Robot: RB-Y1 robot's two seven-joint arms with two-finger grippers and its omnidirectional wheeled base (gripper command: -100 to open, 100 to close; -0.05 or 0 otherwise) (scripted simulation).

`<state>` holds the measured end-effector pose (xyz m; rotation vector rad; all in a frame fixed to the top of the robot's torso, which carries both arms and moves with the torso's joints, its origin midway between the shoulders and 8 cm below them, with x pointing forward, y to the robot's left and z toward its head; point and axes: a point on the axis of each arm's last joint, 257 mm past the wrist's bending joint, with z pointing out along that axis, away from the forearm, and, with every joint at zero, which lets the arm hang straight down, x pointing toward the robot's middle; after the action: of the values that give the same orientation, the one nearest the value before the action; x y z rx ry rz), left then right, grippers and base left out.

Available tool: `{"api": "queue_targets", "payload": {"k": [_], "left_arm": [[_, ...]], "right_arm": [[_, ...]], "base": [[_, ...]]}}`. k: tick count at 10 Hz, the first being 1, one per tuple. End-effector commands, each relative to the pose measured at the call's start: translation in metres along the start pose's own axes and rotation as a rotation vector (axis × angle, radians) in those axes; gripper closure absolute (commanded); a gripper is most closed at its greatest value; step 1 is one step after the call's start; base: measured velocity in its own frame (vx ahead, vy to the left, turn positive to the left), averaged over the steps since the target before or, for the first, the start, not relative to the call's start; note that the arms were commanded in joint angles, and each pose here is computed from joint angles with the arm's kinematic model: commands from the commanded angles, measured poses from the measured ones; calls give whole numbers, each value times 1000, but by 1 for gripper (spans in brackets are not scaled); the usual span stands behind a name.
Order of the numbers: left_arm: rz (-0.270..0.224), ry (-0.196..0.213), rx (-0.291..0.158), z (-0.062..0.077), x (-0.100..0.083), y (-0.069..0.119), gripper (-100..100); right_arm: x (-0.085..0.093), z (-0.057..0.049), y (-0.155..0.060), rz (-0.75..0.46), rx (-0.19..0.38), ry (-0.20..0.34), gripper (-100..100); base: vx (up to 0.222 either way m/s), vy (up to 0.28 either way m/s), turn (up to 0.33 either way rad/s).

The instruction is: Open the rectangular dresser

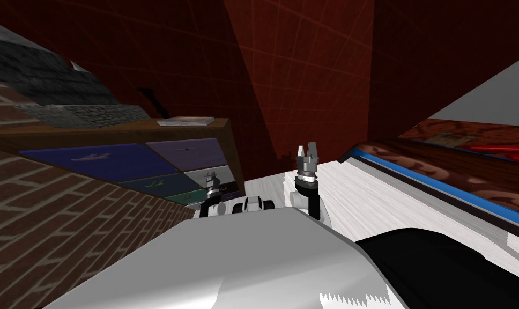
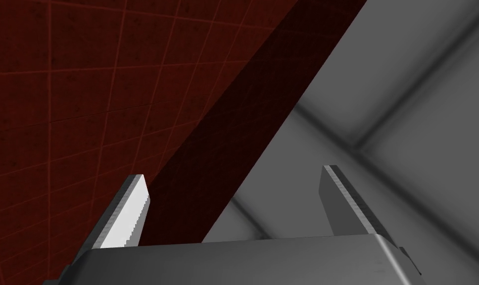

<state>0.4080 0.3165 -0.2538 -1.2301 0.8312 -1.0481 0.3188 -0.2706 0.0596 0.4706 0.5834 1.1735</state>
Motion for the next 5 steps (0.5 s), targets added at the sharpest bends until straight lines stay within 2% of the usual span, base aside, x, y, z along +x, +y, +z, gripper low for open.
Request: {"api": "queue_targets", "payload": {"k": [1,4,5], "left_arm": [[-13,40,8,4,14,-1,100],[-23,95,7,10,31,3,100],[-24,100,8,10,33,2,100]], "right_arm": [[0,0,0,0,0,0,0],[0,0,0,0,0,0,0],[0,0,0,0,0,0,0]], "base": [[1,-20,98],[0,-26,173],[0,-28,111]]}}
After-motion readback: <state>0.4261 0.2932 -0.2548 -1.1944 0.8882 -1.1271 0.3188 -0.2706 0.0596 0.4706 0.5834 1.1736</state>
